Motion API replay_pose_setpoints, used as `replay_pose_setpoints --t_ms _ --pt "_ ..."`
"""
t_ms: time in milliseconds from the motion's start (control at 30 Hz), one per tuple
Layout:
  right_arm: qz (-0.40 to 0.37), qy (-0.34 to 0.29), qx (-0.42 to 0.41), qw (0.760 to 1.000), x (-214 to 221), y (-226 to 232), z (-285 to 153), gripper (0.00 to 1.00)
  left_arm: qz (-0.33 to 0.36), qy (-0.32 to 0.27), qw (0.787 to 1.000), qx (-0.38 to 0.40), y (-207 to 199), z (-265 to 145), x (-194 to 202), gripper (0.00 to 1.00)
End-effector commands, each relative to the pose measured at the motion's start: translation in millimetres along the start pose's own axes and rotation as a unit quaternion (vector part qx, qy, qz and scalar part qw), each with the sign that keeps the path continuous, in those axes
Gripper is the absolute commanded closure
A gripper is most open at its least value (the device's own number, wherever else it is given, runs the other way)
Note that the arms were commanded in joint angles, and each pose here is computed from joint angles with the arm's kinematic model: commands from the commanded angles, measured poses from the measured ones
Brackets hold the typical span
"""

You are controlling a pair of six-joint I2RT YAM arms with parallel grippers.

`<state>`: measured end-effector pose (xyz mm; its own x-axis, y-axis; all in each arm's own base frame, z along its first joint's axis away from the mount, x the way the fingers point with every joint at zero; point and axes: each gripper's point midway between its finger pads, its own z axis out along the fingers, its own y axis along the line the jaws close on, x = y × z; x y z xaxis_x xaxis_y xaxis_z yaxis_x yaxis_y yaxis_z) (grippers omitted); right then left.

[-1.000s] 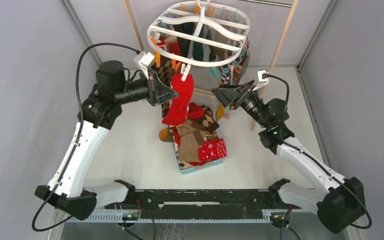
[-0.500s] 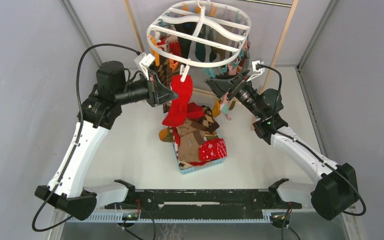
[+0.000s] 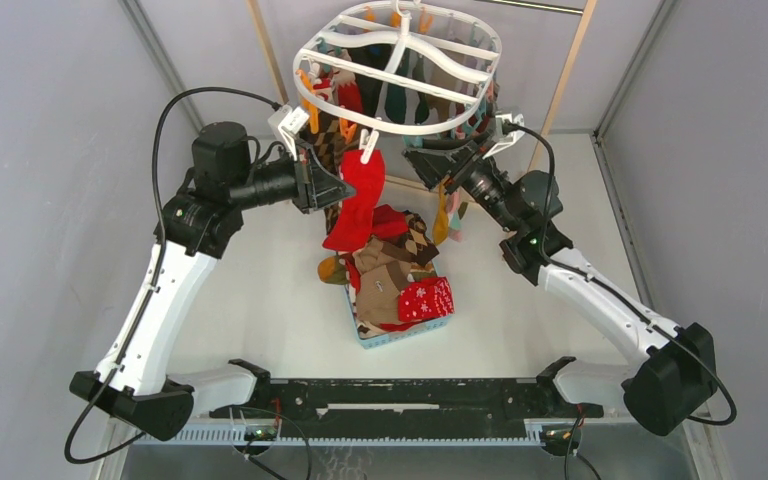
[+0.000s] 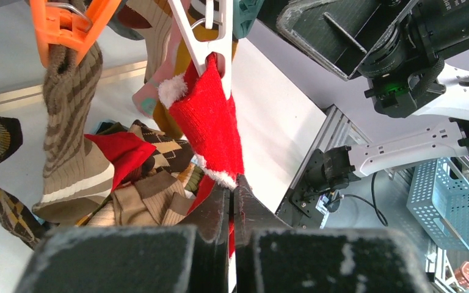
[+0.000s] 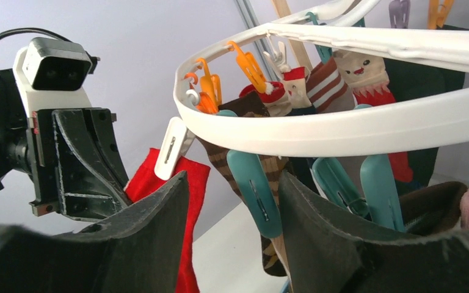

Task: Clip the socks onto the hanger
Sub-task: Open the clamp at the hanger.

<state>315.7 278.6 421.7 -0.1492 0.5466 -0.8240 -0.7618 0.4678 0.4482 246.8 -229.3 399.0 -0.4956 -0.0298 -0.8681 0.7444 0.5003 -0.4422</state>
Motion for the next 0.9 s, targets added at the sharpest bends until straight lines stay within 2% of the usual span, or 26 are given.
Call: replay_pose_setpoints --t_ms 0,267,367,433,467,500,533,600,633,733,867 --pt "-0.034 -0.010 -0.001 0.999 -10.7 6.0 4.8 0.40 0.043 -0.039 0.998 0.018 -23.1 -18.0 -25.9 1.00" --pt "-0.048 0.000 -0.003 0.999 -3.1 7.3 5.9 0.56 0.044 -0.042 0.998 0.016 -22.2 -20.0 -27.5 1.00" --pt "-0.051 -0.001 -0.006 0.999 -3.7 9.2 5.8 0.65 0.045 -0.043 0.998 0.012 -20.6 -20.7 -27.7 1.00" --pt "-0.055 -0.002 -0.007 0.998 -5.4 11.1 5.3 0.76 0.045 -0.046 0.998 0.005 -18.5 -21.4 -28.8 0.99" --pt "-0.058 -0.002 -0.008 0.998 -6.0 12.5 5.0 0.79 0.044 -0.049 0.998 -0.004 -15.4 -21.7 -30.0 0.95" --pt "-0.060 -0.004 -0.010 0.998 -7.8 14.9 4.5 0.81 0.044 -0.052 0.998 -0.015 -11.9 -22.1 -31.2 0.86" --pt "-0.063 -0.005 -0.010 0.998 -8.8 16.2 4.2 0.83 0.043 -0.054 0.997 -0.027 -7.5 -22.2 -31.8 0.74" --pt "-0.068 -0.008 -0.010 0.998 -13.0 19.5 3.6 0.85 0.043 -0.061 0.996 -0.055 1.8 -23.2 -34.9 0.42" --pt "-0.069 -0.008 -0.010 0.998 -14.4 20.8 3.6 0.85 0.040 -0.066 0.994 -0.071 7.1 -23.9 -37.4 0.34" --pt "-0.075 -0.006 -0.004 0.997 -16.8 24.1 4.7 0.87 0.041 -0.084 0.990 -0.102 14.0 -28.4 -48.8 0.28" --pt "-0.092 0.006 0.009 0.996 -11.8 33.7 11.0 0.89 0.049 -0.098 0.991 -0.081 -0.1 -31.3 -63.1 0.23"
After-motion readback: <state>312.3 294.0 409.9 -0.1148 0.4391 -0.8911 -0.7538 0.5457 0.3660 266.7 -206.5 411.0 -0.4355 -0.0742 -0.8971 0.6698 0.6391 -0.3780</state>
